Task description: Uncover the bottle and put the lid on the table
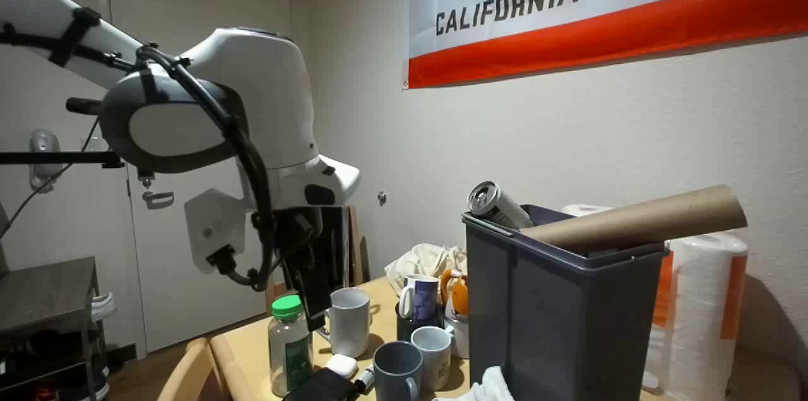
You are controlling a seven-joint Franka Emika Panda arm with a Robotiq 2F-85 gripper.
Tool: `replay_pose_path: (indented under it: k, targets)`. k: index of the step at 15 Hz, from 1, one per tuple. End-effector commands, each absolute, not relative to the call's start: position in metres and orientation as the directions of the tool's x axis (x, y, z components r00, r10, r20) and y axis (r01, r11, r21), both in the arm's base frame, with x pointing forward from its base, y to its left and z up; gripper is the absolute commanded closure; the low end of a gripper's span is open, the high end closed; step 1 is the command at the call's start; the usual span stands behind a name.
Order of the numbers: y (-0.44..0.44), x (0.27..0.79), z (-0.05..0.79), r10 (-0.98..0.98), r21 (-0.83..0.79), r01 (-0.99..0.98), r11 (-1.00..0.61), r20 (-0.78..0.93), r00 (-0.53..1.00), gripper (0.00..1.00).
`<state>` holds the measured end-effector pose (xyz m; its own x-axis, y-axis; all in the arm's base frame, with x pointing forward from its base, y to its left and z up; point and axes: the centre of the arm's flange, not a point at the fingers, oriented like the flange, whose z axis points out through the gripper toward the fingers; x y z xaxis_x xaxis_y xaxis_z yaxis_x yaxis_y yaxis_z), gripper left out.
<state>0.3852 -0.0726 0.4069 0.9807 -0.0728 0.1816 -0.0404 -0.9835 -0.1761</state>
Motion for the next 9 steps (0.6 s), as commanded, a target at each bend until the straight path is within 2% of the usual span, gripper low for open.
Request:
replay_pose_path:
  k: [1, 4, 9]
  targets:
    - [-0.073, 0.385, 0.407, -0.073, -0.176, -0.040, -0.984, 0.182, 0.981, 0.00]
    - [-0.058, 0.390, 0.409, -0.041, -0.157, -0.012, -0.988, 0.182, 0.982, 0.00]
    - [0.021, 0.403, 0.417, 0.134, -0.071, 0.146, -0.987, 0.148, 0.980, 0.00]
